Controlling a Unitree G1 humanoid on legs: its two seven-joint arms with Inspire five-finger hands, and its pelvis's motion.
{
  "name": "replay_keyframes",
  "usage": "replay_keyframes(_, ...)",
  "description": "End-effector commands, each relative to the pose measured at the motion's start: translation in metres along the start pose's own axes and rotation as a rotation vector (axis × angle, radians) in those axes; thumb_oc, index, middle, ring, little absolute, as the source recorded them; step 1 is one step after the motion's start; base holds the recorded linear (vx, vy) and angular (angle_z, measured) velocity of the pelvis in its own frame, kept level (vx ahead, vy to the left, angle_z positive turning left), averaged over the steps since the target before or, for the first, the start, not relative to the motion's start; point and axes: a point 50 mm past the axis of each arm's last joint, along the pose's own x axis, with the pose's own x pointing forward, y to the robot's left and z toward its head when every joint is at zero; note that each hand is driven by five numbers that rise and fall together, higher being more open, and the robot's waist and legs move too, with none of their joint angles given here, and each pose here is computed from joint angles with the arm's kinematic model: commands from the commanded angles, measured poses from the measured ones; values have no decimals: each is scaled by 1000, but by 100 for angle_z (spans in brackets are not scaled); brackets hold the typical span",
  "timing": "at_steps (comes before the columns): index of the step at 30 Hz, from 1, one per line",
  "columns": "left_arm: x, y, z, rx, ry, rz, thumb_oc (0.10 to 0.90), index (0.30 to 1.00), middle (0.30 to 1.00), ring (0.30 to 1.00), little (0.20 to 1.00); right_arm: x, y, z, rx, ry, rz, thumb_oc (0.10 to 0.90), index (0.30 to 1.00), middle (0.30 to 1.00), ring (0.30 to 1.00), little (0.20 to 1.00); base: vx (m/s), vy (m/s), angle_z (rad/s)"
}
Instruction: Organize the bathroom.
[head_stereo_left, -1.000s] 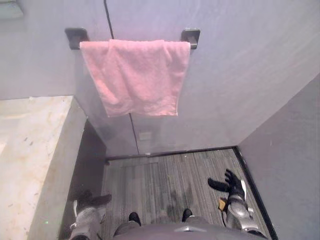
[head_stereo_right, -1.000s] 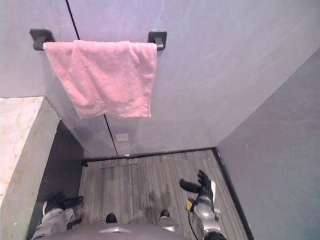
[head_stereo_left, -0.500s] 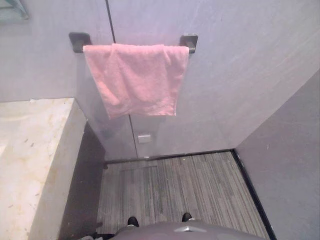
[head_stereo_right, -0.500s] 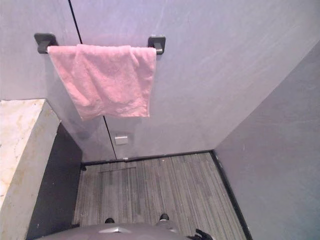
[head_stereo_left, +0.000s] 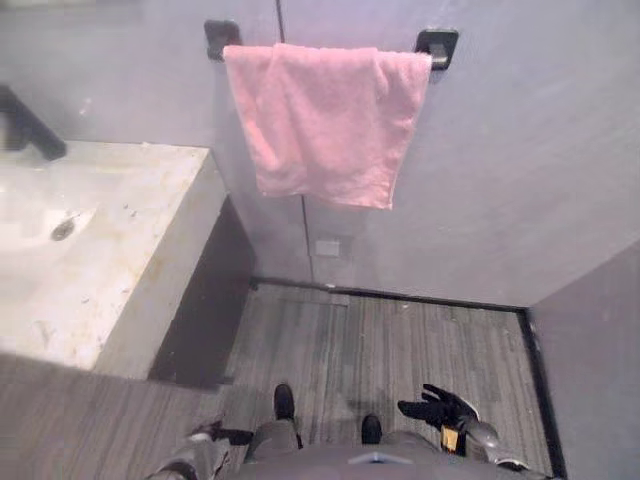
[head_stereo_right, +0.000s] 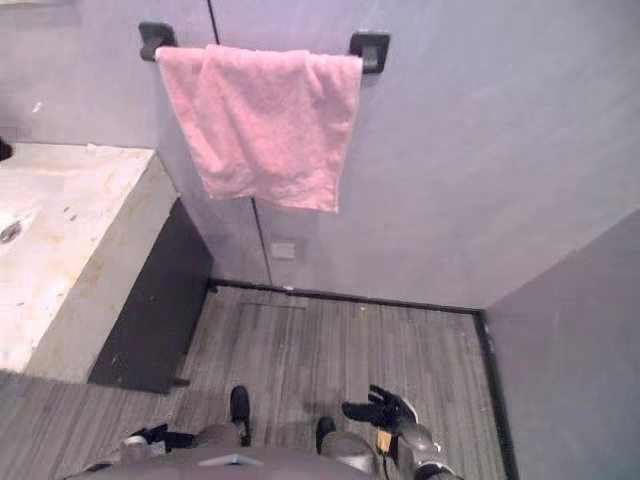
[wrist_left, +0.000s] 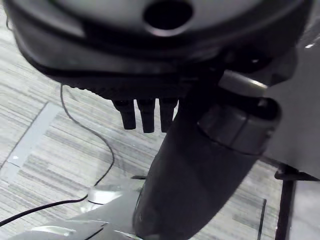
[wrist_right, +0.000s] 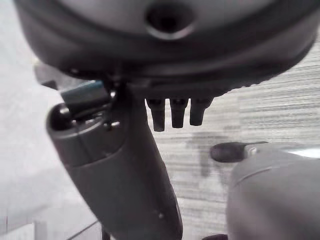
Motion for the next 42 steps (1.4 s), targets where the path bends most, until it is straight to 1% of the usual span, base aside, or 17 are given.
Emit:
replay_keyframes(1, 1, 1, 13, 140, -47, 9, 800, 900, 900, 900, 900, 2, -3, 13, 9, -15, -19, 800, 900, 900, 900, 900, -333, -13, 119)
replay_keyframes(4, 0, 1, 9, 89, -59, 19, 800, 900, 900, 900, 900, 2, -4, 4, -50, 44, -23, 800, 900, 900, 900, 900, -386, 44, 117)
replay_keyframes(8, 0, 9, 5, 63, -87, 42, 800, 900, 900, 900, 900, 1, -5, -8, -94, 111, -39, 800, 900, 900, 900, 900, -341, 103, 70)
replay_keyframes(16, 0, 14, 8, 76, -109, 62, 800, 900, 900, 900, 900, -2, -20, -15, -35, 159, -105, 800, 900, 900, 900, 900, -237, 284, 92)
replay_keyframes(21, 0, 16, 18, 158, -115, 73, 800, 900, 900, 900, 900, -1, -24, -10, 16, 170, -149, 800, 900, 900, 900, 900, -179, 429, 147)
replay_keyframes(25, 0, 14, 25, 228, -145, 74, 800, 900, 900, 900, 900, -2, -26, -10, -44, 159, -132, 800, 900, 900, 900, 900, -93, 354, 71)
replay_keyframes(28, 0, 13, 32, 269, -162, 76, 800, 900, 900, 900, 900, -2, -26, -12, -4, 159, -130, 800, 900, 900, 900, 900, -91, 291, 76)
replay_keyframes(29, -1, 13, 37, 278, -176, 79, 800, 900, 900, 900, 900, -2, -24, -12, -28, 153, -119, 800, 900, 900, 900, 900, -76, 259, 80)
replay_keyframes(31, -1, 12, 45, 268, -195, 88, 800, 900, 900, 900, 900, -2, -18, -14, -69, 157, -104, 800, 900, 900, 900, 900, -51, 219, 94)
replay_keyframes(36, -3, 10, 51, 237, -236, 110, 800, 900, 900, 900, 900, -2, -7, -19, -91, 185, -68, 800, 900, 900, 900, 900, -14, 102, 38)
replay_keyframes(40, -3, 8, 50, 238, -263, 110, 800, 900, 900, 900, 900, -2, -7, -22, -62, 206, -58, 800, 900, 900, 900, 900, 15, -12, 18)
replay_keyframes(42, -4, 4, 51, 238, -294, 92, 800, 900, 900, 900, 900, -2, -10, -19, -91, 203, -62, 800, 900, 900, 900, 900, -1, -7, 5)
